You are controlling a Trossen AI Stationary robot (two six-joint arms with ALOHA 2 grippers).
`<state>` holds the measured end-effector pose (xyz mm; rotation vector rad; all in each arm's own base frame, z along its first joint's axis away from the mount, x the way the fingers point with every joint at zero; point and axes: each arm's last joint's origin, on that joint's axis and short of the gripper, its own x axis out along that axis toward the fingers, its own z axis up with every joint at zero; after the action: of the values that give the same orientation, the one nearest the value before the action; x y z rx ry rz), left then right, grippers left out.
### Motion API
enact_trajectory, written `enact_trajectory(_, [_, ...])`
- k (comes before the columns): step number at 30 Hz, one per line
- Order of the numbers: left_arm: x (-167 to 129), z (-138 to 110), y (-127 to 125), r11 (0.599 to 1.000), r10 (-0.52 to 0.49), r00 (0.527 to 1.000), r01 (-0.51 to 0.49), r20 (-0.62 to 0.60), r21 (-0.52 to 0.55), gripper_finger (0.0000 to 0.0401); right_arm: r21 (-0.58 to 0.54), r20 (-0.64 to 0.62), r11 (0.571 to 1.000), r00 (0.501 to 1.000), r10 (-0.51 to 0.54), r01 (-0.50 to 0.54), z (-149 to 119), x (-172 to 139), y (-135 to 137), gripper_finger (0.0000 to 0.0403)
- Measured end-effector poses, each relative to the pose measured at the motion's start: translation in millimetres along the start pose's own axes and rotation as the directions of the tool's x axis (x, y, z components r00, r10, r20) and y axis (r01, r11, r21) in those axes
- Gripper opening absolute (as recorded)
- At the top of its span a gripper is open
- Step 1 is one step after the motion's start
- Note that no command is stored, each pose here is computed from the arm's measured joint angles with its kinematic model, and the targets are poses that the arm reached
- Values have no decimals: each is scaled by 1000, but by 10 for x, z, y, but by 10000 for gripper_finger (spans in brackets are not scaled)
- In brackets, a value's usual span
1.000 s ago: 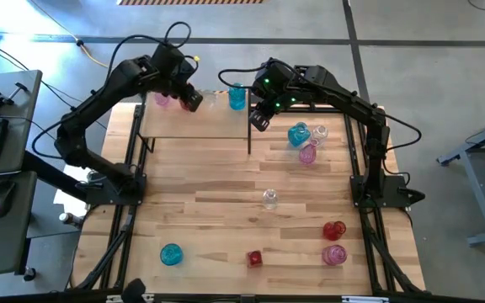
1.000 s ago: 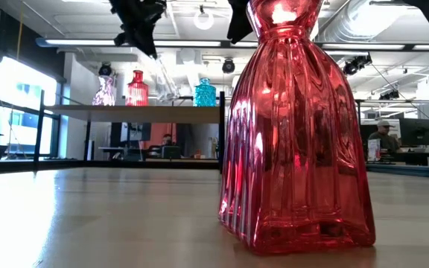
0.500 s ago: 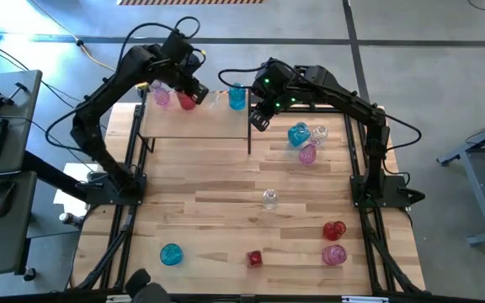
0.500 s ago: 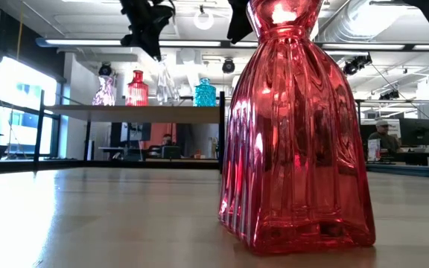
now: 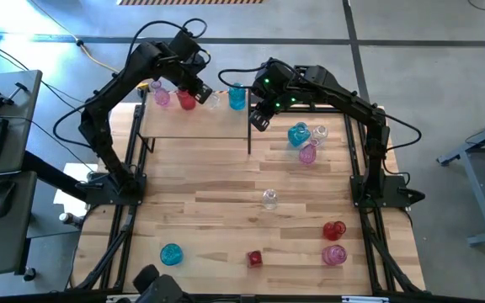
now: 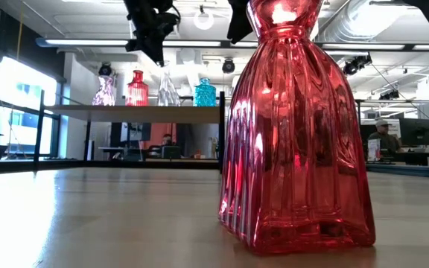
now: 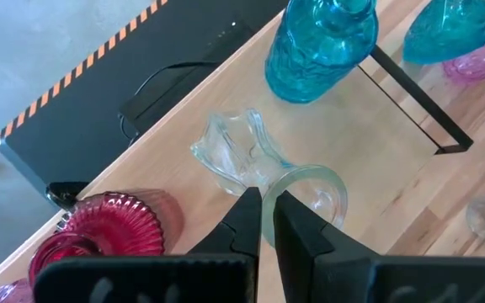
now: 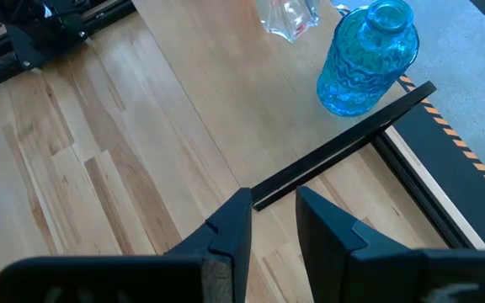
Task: Sort vases onto shelf
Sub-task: Put the bottom left transparent vase on the shelf
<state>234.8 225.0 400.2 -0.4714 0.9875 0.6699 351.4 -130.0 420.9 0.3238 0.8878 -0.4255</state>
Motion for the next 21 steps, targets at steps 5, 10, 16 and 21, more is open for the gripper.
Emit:
enact_trajectory(5, [8, -2, -1, 1000, 0, 1000, 0, -6, 2, 9, 0, 0, 1000, 1000, 0, 0, 0, 0, 0, 76])
enact_trajectory(10, [8, -14, -4, 1000, -18, 1000, 18, -20, 1, 9, 0, 0, 1000, 1000, 0, 0, 0, 0, 0, 76])
enact_trajectory(16, [8, -15, -2, 1000, -18, 1000, 18, -20, -6, 10, 0, 0, 1000, 1000, 0, 0, 0, 0, 0, 76])
enact_trajectory(21, [7, -14, 8, 1000, -16, 1000, 16, -20, -9, 10, 0, 0, 1000, 1000, 0, 0, 0, 0, 0, 76])
